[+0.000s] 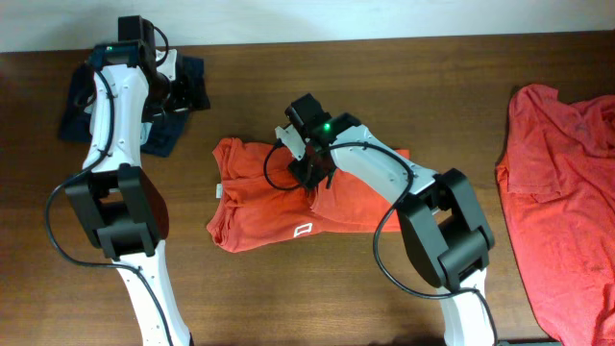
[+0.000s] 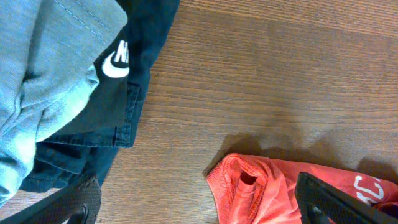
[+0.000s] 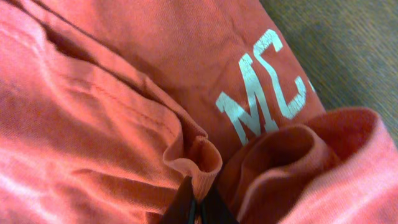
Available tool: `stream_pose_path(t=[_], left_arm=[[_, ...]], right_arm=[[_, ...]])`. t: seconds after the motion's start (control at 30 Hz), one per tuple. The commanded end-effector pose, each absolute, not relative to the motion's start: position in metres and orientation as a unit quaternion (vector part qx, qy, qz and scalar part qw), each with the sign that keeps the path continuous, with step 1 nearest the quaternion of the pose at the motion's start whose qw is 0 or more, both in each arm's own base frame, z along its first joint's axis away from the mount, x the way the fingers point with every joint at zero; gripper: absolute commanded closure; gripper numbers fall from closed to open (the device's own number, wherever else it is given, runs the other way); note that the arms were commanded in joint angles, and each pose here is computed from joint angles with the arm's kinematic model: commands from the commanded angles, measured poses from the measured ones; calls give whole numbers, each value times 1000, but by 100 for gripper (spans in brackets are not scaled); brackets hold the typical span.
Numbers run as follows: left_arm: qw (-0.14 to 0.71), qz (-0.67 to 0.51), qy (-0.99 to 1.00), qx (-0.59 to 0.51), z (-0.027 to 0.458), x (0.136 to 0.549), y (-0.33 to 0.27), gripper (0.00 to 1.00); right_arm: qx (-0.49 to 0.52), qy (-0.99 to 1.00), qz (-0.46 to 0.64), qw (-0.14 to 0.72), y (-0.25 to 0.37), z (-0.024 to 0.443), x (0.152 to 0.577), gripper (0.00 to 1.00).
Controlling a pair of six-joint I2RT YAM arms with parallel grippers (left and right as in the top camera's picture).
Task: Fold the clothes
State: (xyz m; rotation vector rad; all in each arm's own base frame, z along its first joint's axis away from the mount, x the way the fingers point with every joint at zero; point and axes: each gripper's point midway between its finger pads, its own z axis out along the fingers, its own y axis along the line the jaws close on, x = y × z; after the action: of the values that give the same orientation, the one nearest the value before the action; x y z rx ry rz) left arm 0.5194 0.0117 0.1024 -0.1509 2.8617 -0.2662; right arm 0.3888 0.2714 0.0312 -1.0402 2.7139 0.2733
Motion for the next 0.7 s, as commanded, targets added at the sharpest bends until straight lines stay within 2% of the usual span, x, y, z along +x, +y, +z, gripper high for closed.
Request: stream_pose_path(t=[0.0,0.23,0.3,0.4,0.43,0.57,0.67], left_arm=[[146,-88,984,-44,113,523,14,1],[146,-88,984,-44,113,523,14,1],[146,-88,984,-44,113,523,14,1],[146,-88,984,-44,113,523,14,1],[146,-88,984,-45,113,523,14,1],[146,-88,984,-44,113,523,14,1],[146,-88,984,-44,113,523,14,1]], right_arm=[[-336,927,90,141,269,62,397,96],[-332,931,87,123,265,59,390,96],[-333,931,87,121,265,59,389,84],[-333,931,87,119,265,58,388,74],[-333,931,87,119,265,58,388,68],[-336,928,89,132,268,62,393,57],[-341,920,95,168,274,92,405,53]])
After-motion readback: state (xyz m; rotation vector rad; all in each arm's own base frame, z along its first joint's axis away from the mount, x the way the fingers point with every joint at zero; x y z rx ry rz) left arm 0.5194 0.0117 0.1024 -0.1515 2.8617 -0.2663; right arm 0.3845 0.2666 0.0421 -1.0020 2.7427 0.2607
